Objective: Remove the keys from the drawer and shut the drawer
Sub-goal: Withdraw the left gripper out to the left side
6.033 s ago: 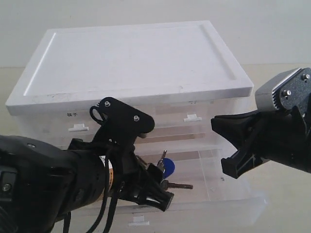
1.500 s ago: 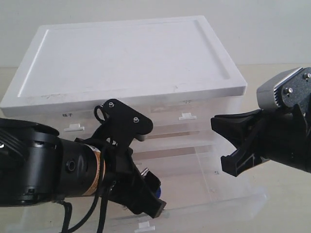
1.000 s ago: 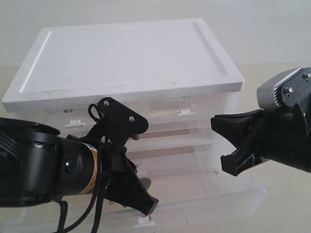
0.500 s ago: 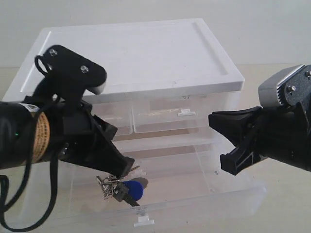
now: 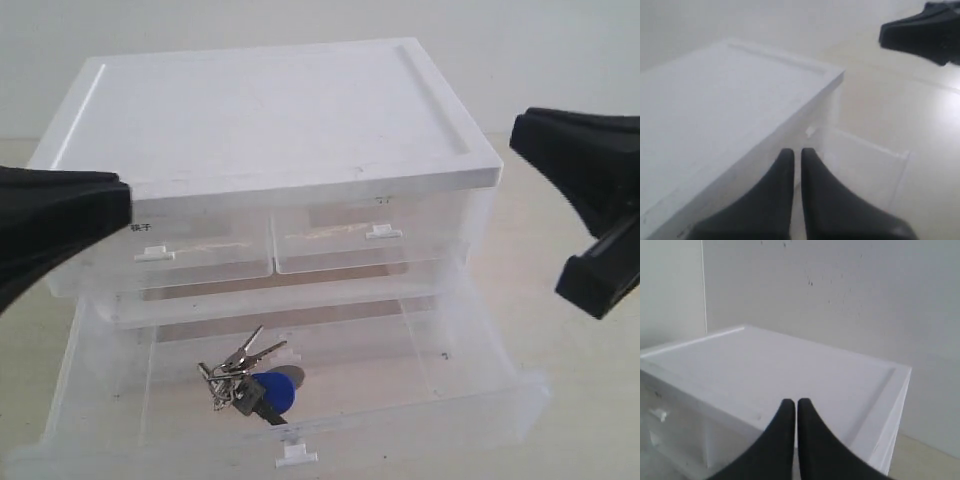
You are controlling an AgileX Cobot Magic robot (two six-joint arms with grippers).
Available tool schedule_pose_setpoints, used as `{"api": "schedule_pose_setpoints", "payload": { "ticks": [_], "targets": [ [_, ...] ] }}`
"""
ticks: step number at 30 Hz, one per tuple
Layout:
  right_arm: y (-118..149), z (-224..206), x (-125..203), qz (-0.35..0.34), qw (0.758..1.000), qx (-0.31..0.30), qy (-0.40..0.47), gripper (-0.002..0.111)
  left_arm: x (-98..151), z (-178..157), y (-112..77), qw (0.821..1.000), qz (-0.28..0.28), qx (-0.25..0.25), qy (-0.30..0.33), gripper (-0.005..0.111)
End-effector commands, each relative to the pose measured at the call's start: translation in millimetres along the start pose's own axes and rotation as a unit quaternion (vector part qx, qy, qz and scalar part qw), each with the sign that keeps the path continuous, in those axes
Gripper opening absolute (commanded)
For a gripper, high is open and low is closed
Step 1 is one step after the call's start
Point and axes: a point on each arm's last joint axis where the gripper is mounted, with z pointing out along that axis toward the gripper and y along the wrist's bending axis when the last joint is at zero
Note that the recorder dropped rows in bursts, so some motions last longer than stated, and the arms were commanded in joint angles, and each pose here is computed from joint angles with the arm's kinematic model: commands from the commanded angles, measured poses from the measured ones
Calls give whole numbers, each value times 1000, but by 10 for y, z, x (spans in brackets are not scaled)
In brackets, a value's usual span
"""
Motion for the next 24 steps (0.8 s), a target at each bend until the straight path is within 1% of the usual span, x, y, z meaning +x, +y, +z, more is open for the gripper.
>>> {"api": "schedule_pose_setpoints", "payload": {
  "ticks": [1,2,4,5,6,8,9,10,12,13,15,16,18,20,24],
  "targets": [
    [15,-123,-138,20,999,10,-37,0,6,-372,-15,995,6,39,-90,4],
    [15,-126,-140,21,999,10,-37,0,43,-436,43,996,-8,15,-89,4],
    [10,-122,-130,21,999,12,-33,0,142,-513,173,994,-69,-46,-71,4],
    [6,-122,-124,21,999,15,-29,0,211,-536,254,990,-97,-88,-60,4],
    [-7,-122,-112,26,999,22,-23,0,303,-543,339,982,-118,-138,-46,4],
    [-71,-120,-90,49,997,55,0,0,494,-515,446,960,-184,-207,-36,4],
    [-108,-120,-80,62,995,75,15,0,587,-466,441,961,-181,-209,-32,4],
    [-134,-124,-60,70,993,90,31,0,674,-400,397,968,-164,-188,-21,4],
    [-148,-129,-34,71,992,99,45,0,842,-272,293,977,-159,-142,13,4],
    [-153,-131,-24,71,991,102,51,0,902,-231,281,976,-161,-142,28,4],
    [-153,-131,-24,80,990,103,50,0,992,-156,310,973,-145,-170,50,4],
    [-153,-131,-24,84,990,103,49,0,1004,-132,329,973,-135,-183,50,4],
    [-153,-131,-24,84,990,103,49,0,989,-66,347,971,-130,-197,36,4],
    [-154,-131,-22,84,990,104,50,0,947,-9,358,968,-128,-210,40,4],
    [-153,-130,-25,83,990,103,48,0,873,98,408,960,-112,-254,43,4]
  ]
}}
